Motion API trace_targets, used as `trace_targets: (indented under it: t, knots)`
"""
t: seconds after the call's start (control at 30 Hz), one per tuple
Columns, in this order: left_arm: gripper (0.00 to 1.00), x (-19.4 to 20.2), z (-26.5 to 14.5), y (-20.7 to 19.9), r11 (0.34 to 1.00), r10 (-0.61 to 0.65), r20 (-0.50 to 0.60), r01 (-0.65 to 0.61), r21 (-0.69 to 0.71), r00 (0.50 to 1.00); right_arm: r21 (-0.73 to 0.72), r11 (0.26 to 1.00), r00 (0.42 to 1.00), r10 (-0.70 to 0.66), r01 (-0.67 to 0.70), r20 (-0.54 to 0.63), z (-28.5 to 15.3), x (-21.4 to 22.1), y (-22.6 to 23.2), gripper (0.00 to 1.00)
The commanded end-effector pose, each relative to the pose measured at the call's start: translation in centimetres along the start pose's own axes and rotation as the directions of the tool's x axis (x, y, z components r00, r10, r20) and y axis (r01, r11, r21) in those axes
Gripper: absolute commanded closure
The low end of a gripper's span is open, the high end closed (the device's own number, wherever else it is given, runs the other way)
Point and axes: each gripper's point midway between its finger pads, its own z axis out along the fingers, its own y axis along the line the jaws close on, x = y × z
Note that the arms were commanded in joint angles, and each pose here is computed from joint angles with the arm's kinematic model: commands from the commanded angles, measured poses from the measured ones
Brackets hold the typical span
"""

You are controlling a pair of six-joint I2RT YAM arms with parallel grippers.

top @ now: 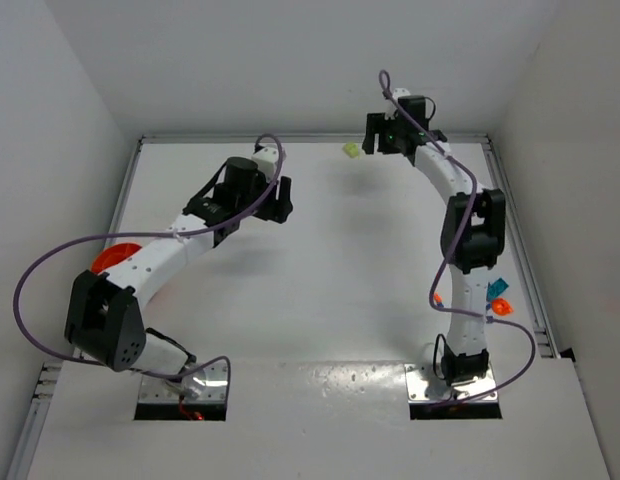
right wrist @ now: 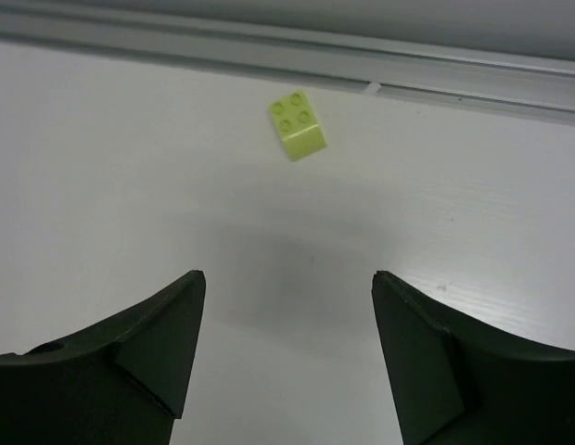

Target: Sort the legos into containers by color

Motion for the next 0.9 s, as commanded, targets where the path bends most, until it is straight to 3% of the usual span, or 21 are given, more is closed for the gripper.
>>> trace_targets:
  t: [0.0, 0.03, 0.07, 0.2, 0.23, 0.43, 0.67, 0.87]
  knots:
    - [0.33, -2.6, 0.1, 0.3, 0.999, 0.004, 0.031, -0.005, 0.041, 1.0, -0.009, 0.961, 0.961, -0.275, 0.276, 0.027, 3.8, 1.0, -0.6, 0.28]
    - [0.33, -2.6, 0.2, 0.1, 0.999, 0.003, 0.022, -0.005, 0.053, 1.0, -0.035, 0.947, 0.947, -0.316, 0.319, 0.059, 4.2, -0.6, 0.0, 0.29]
    - [0.33, -2.7, 0.3, 1.0, 0.999, -0.01, 0.016, 0.009, 0.042, 1.0, -0.071, 0.93, 0.932, -0.36, 0.362, 0.037, 6.2, 1.2, -0.2, 0.29]
    - [0.33, -2.9, 1.0, 2.4, 0.997, -0.049, 0.005, 0.048, 0.059, 0.999, -0.089, 0.891, 0.895, -0.438, 0.444, 0.083, 9.9, 1.6, -0.5, 0.29]
    - [0.33, -3.0, 0.9, 2.4, 0.996, -0.054, 0.003, 0.053, 0.078, 0.999, -0.087, 0.883, 0.884, -0.45, 0.462, 0.129, 10.2, -0.1, -0.1, 0.29]
    - [0.33, -2.6, 1.6, 4.6, 0.985, -0.144, -0.024, 0.145, 0.091, 0.989, -0.076, 0.88, 0.877, -0.453, 0.469, 0.161, 13.8, 1.0, -0.7, 0.29]
    - [0.33, -2.1, 1.9, 5.3, 0.97, -0.203, -0.056, 0.208, 0.124, 0.978, -0.04, 0.888, 0.879, -0.445, 0.457, 0.169, 15.8, 2.1, -1.7, 0.21]
    - [0.33, -2.9, 1.9, 6.3, 0.966, -0.226, -0.047, 0.23, 0.12, 0.973, -0.112, 0.906, 0.903, -0.382, 0.408, 0.198, 16.7, 3.0, -0.4, 0.2]
